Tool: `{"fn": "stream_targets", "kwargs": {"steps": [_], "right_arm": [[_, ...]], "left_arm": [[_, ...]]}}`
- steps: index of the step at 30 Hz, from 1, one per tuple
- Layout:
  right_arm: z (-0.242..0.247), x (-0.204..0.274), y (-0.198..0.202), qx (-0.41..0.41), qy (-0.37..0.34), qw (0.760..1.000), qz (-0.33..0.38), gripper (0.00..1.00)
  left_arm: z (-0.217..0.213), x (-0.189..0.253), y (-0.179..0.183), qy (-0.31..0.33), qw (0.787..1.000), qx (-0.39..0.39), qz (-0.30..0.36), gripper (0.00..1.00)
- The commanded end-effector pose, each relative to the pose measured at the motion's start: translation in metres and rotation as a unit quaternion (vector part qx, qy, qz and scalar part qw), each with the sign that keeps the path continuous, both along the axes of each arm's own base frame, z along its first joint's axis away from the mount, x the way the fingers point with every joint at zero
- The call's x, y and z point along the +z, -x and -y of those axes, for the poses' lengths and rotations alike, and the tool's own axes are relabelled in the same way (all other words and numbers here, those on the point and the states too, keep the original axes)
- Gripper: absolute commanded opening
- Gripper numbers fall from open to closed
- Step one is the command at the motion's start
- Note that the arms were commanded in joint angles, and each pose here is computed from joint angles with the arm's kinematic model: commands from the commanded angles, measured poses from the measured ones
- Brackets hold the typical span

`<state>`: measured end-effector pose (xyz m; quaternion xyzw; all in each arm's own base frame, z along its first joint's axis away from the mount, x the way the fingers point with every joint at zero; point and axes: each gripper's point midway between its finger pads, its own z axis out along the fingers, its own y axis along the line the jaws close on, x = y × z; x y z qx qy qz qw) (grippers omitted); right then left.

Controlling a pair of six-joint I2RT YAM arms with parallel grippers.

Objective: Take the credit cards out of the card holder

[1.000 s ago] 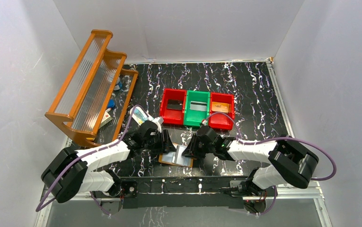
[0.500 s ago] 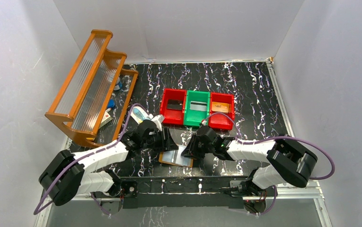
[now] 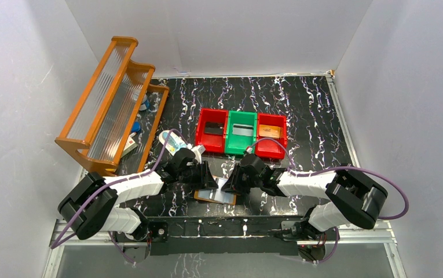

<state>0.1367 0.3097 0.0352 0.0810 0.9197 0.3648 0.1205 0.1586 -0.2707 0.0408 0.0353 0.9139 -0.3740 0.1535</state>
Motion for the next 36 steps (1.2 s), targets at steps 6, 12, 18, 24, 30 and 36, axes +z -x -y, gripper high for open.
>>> {"fn": "stream_targets", "kwargs": {"steps": [6,12,18,24,30,36], "right_arm": [[0.042,-0.047,0.020,-0.006,0.095,0.995,-0.037,0.33],[0.045,-0.047,0.020,-0.011,0.099,0.994,-0.034,0.33],[0.044,-0.046,0.019,-0.009,0.101,0.994,-0.033,0.33],[0.044,-0.047,0.019,-0.009,0.103,0.994,-0.034,0.33],[0.045,-0.048,0.019,-0.009,0.107,0.994,-0.036,0.33],[0.046,-0.048,0.019,-0.009,0.111,0.993,-0.036,0.33]], "left_arm": [[0.009,0.009,0.006,0.041,0.999,-0.012,-0.003,0.14],[0.003,0.006,0.004,0.023,1.000,-0.001,0.001,0.11],[0.007,0.015,0.006,0.042,0.999,-0.014,0.011,0.24],[0.009,0.019,0.006,0.058,0.998,-0.013,0.011,0.17],[0.004,0.021,0.003,0.056,0.998,0.005,0.018,0.10],[0.000,0.022,0.000,0.052,0.998,0.015,0.024,0.00]]}}
